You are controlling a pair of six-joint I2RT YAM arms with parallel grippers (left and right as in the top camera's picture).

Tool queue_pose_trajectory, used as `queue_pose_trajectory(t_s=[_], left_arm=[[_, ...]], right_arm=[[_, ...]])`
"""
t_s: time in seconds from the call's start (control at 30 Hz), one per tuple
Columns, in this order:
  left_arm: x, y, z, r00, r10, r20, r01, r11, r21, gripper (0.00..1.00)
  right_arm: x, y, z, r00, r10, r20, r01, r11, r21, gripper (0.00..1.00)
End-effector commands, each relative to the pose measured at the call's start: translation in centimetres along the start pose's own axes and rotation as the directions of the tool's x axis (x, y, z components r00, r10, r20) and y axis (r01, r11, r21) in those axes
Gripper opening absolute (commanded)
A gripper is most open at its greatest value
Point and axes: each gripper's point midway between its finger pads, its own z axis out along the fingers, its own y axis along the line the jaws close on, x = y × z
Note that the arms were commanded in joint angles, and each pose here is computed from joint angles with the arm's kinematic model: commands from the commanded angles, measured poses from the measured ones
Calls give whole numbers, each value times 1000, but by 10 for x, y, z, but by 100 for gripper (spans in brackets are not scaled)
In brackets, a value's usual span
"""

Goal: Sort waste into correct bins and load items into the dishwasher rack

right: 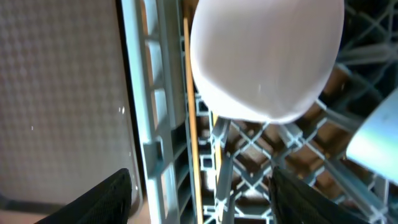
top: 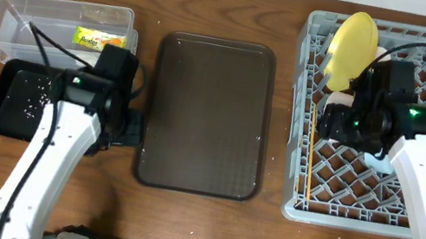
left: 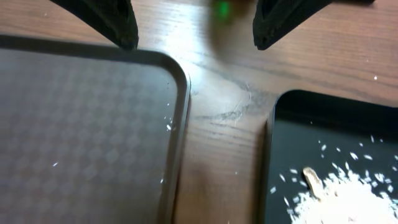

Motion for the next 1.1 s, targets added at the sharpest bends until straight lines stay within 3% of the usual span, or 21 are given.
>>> queue_pose_trajectory(t_s=[0.0,0.17,0.23,0.27,0.3,0.37,0.63,1.07], left_arm=[[3,3,-18,993,-1,119,-3,1000,27,62],[11,6,-46,939,-18,344,-13,996,88,62],[18,8,-54,905,-31,424,-18,994,111,62],[23,10,-58,888,-41,458,-17,992,122,65],[27,11,-61,873,-54,484,-12,991,133,74],[33,14,-65,845,-78,529,-5,988,153,84],[41,16,-79,792,-95,603,-18,984,177,89],[43,17,-77,799,-92,594,-16,985,174,90]], right_arm=[[7,1,-17,997,-49,57,47,999,25,69],[21,8,-32,975,-113,189,108,994,35,71],[27,13,-39,954,-134,269,136,991,11,82],[30,15,-43,939,-139,314,147,989,-2,94],[34,16,-48,926,-138,352,152,988,-12,99],[43,8,-58,900,-87,427,101,995,-10,99],[72,-11,-82,824,-42,565,62,998,-16,99],[99,-23,-71,878,-52,475,50,999,18,99]])
